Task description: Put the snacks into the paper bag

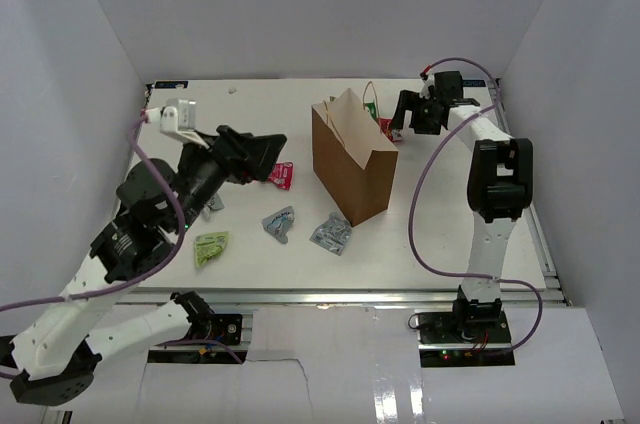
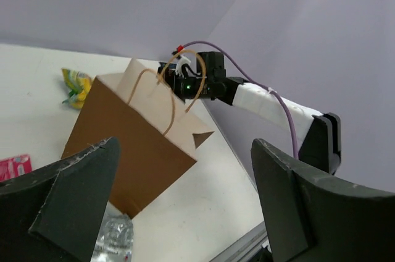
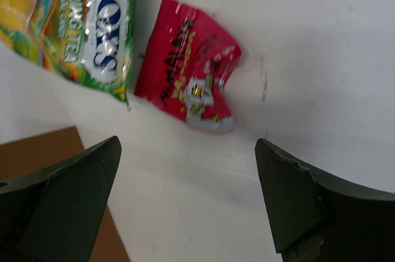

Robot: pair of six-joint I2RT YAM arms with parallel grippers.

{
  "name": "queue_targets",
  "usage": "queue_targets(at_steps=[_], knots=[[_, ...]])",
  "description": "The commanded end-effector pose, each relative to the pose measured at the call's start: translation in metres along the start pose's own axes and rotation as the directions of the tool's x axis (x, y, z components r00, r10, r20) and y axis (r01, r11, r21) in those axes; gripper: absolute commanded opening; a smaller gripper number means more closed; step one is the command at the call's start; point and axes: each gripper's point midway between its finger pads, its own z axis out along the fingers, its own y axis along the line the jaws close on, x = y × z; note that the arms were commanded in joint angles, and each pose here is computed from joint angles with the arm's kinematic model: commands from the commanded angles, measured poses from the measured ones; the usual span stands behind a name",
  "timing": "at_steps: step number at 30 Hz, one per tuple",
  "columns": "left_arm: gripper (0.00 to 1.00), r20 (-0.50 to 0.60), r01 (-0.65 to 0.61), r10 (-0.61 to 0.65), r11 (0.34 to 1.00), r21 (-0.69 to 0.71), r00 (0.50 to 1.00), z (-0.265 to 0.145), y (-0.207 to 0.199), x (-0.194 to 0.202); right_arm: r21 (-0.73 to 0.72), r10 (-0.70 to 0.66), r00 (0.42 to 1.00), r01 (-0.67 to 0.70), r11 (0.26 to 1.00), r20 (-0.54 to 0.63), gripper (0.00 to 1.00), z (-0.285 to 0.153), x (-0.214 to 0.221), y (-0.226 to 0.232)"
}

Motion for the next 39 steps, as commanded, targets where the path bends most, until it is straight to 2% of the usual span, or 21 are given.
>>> queue_targets(at_steps=[1,5,8,10,13,17,22,25,26,32,37,38,39], knots=[[0.98,-0.076,0.054,-0.071,0.976,-0.212,0.995,-0.02,0.051,0.039,0.007,-0.013,0.996,0.013,1.0,0.084,0.94,0.015,-0.043,0.007],[0.98,-0.134,0.085,-0.129,0.953,-0.29,0.983,-0.037,0.076,0.075,0.056,-0.028,0.994,0.022,0.998,0.108,0.93,0.039,-0.052,0.002],[0.98,-0.161,0.092,-0.15,0.943,-0.318,0.976,-0.041,0.083,0.088,0.082,-0.031,0.994,0.022,0.996,0.103,0.9,0.054,-0.05,-0.001],[0.98,-0.173,0.087,-0.15,0.941,-0.328,0.973,-0.041,0.085,0.091,0.085,-0.023,0.997,0.017,0.996,0.073,0.85,0.064,-0.038,-0.002],[0.98,-0.199,0.073,-0.147,0.938,-0.338,0.969,-0.042,0.087,0.097,0.089,-0.012,0.999,0.009,0.996,0.03,0.83,0.07,-0.015,-0.001],[0.98,-0.229,0.065,-0.15,0.937,-0.344,0.962,-0.044,0.091,0.108,0.116,0.016,1.0,-0.015,0.993,-0.007,0.74,0.073,0.004,-0.006],[0.98,-0.272,0.047,-0.152,0.932,-0.358,0.95,-0.049,0.1,0.127,0.17,0.006,1.0,-0.005,0.986,-0.005,0.6,0.07,0.006,-0.017],[0.98,-0.292,0.048,-0.167,0.926,-0.375,0.942,-0.052,0.106,0.139,0.188,-0.005,1.0,0.004,0.982,0.01,0.45,0.062,0.004,-0.023],[0.98,-0.299,0.06,-0.182,0.925,-0.375,0.937,-0.053,0.106,0.144,0.19,-0.013,1.0,0.008,0.982,0.028,0.35,0.056,0.0,-0.025],[0.98,-0.347,0.066,-0.216,0.916,-0.396,0.913,-0.059,0.115,0.171,0.203,-0.061,0.993,0.04,0.978,0.1,0.08,0.02,-0.019,-0.035],[0.98,-0.413,0.044,-0.225,0.914,-0.404,0.882,-0.068,0.125,0.199,0.176,-0.156,0.978,0.131,0.976,0.135,0.08,-0.032,-0.027,-0.036],[0.98,-0.439,0.029,-0.228,0.909,-0.415,0.869,-0.073,0.132,0.212,0.157,-0.194,0.962,0.165,0.974,0.194,0.08,-0.061,-0.043,-0.023],[0.98,-0.453,0.025,-0.234,0.907,-0.421,0.86,-0.076,0.135,0.219,0.09,-0.206,0.957,0.191,0.977,0.205,0.08,-0.073,-0.034,-0.014]])
